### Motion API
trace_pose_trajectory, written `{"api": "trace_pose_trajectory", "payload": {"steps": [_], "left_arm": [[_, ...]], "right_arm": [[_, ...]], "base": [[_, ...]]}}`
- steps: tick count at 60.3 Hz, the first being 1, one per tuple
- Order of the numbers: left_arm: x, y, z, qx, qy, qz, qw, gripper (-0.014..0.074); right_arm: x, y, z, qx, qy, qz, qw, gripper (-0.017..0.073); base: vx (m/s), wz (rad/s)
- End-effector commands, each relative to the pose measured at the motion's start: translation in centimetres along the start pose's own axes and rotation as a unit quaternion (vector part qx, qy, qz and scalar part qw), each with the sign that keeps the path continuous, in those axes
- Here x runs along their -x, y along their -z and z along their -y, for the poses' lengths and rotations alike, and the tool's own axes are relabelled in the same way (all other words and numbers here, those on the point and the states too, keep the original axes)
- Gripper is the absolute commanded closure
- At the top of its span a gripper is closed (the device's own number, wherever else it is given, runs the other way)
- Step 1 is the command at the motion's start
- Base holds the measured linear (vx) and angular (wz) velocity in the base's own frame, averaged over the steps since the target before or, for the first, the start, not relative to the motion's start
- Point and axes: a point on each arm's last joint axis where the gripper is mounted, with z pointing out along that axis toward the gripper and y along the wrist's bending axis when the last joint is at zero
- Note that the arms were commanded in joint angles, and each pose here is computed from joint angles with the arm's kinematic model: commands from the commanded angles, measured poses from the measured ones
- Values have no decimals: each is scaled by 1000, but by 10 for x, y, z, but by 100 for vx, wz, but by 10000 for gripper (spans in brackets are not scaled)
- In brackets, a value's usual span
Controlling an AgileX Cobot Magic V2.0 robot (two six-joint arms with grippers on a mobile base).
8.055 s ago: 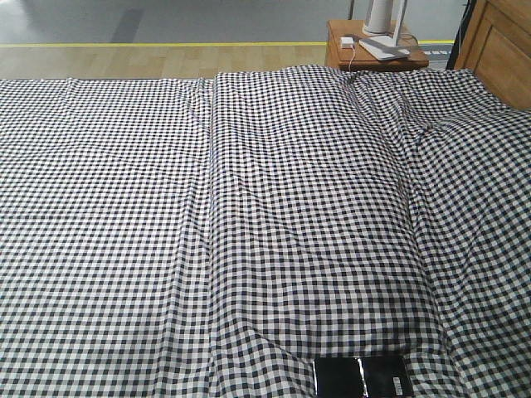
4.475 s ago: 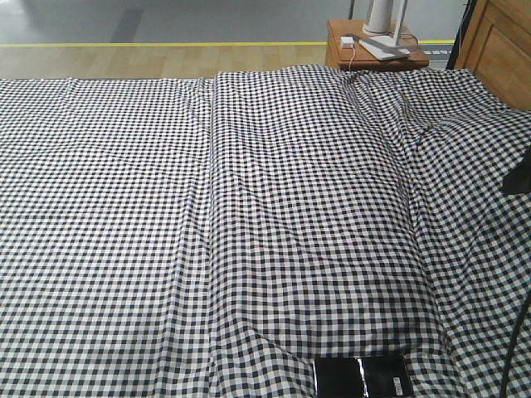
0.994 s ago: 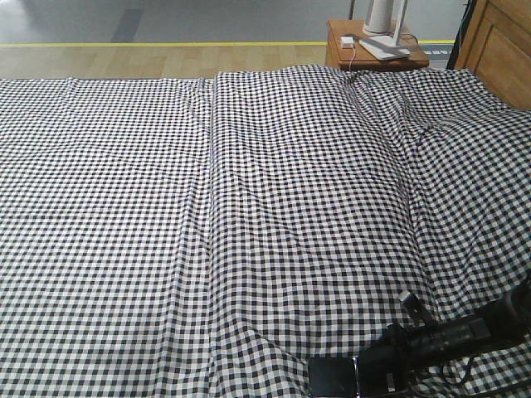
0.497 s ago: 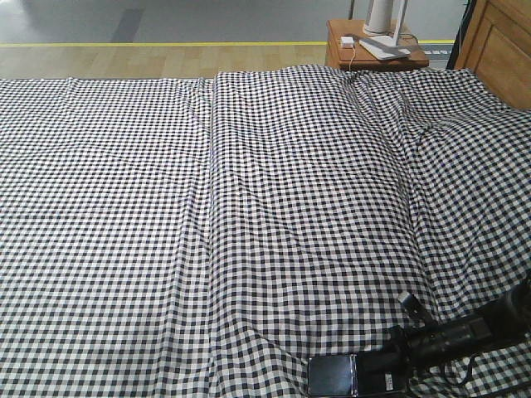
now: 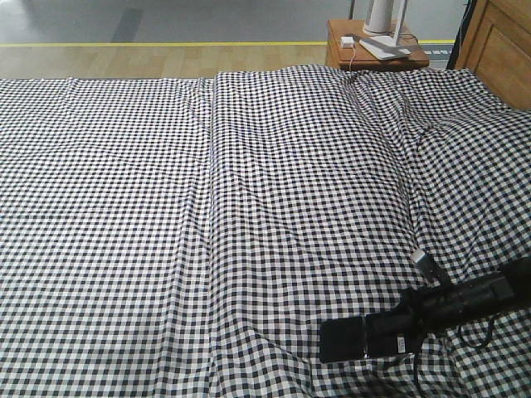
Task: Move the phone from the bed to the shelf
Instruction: 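Close the right gripper on the phone and lift it off the bed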
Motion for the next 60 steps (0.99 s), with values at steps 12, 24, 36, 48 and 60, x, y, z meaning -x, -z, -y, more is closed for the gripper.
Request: {"api": "trace_pose_trajectory", "payload": {"steps": [12,24,36,48,60], "left_arm": [[15,3,-1,3,4,54,999,593],[15,3,-1,3,4,54,999,593],[15,3,-1,3,4,54,999,593],[15,3,-1,3,4,54,999,593],[15,3,-1,3,4,54,999,593]], "right_arm": [[7,57,-97,42,89,37,994,561],[10,78,-153,16,147,55,987,561],[5,75,-220,5,234,47,971,561],[-10,63,-275,8,301,29,953,561],[-29,53,-320,18,354,14,935,561]], "base": [[0,0],[0,0],[0,0],[0,0],[0,0]]}}
